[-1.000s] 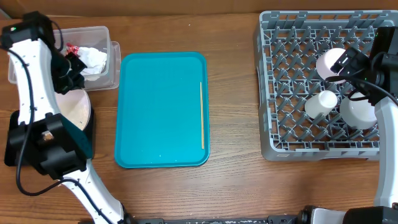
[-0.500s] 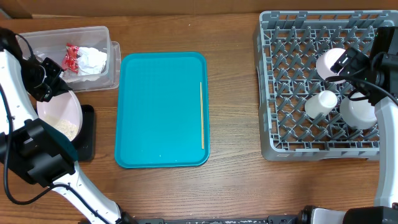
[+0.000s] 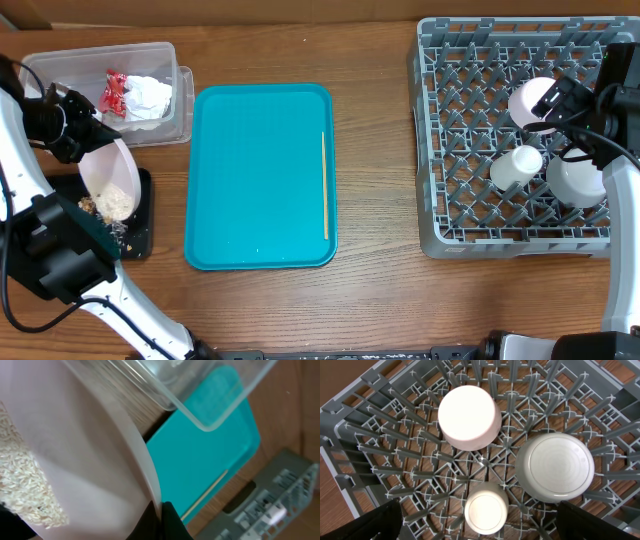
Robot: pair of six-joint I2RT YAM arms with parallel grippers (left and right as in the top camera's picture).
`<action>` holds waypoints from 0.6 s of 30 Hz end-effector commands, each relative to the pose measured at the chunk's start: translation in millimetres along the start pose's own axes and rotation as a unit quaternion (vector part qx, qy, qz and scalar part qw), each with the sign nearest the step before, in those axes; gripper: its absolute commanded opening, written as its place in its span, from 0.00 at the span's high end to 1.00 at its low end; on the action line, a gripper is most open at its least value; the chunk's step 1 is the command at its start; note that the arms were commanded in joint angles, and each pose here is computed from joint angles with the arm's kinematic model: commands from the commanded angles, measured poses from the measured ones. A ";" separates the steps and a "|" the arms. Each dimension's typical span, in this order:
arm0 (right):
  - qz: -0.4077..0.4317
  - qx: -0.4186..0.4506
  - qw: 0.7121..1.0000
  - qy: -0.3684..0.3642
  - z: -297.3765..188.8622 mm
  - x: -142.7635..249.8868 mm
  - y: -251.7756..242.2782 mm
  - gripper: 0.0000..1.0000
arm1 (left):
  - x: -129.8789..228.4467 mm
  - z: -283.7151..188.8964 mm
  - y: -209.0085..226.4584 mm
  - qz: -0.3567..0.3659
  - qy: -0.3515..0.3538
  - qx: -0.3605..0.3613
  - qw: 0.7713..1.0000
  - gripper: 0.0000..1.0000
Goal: Sort waste into correct bins and load items into the dishwasher
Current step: 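Tilt the plate with the left gripper to dump rice onto the black tray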
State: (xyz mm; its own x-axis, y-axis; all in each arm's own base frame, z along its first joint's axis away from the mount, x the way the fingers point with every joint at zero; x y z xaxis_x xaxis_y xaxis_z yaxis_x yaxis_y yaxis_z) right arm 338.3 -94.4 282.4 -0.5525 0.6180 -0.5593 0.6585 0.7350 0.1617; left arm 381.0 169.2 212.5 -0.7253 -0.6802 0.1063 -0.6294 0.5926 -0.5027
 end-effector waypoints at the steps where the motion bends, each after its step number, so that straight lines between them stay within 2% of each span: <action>1: 0.002 0.002 1.000 -0.008 -2.4 -3.5 -0.3 0.00 | -1.3 -11.6 -0.6 0.009 0.005 0.066 0.998 0.96; 7: 0.002 0.002 1.000 -0.008 -2.4 -3.5 -0.3 0.00 | -2.0 -31.5 24.4 -0.025 0.003 0.095 0.995 0.96; 10: 0.002 0.002 1.000 -0.008 -2.4 -3.5 -0.3 0.00 | -3.3 -41.0 27.4 -0.014 -0.004 0.134 0.991 0.96; 14: 0.002 0.002 1.000 -0.008 -2.4 -3.5 -0.3 0.00 | -5.4 -47.4 35.2 -0.013 -0.013 0.143 0.990 0.96; 18: 0.002 0.002 1.000 -0.008 -2.4 -3.5 -0.3 0.00 | -2.9 -51.7 26.6 0.017 -0.014 0.186 0.982 0.96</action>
State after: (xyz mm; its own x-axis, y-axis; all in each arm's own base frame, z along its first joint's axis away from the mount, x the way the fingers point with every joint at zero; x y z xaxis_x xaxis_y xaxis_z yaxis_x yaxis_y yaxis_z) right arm 338.3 -94.4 282.4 -0.5528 0.6177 -0.5593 0.6583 0.7353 0.1614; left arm 343.9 216.8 231.1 -0.6812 -0.7211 0.1262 -0.5795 0.4258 -0.6949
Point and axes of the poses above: each gripper's point midway between its finger pads, its own z axis out along the fingers, its own y axis along the line the jaws close on, x = y × z, the point moved 5 cm from there along -z, back along the fingers, and after that the axes turned 3 degrees about z, right-handed, at the moved point
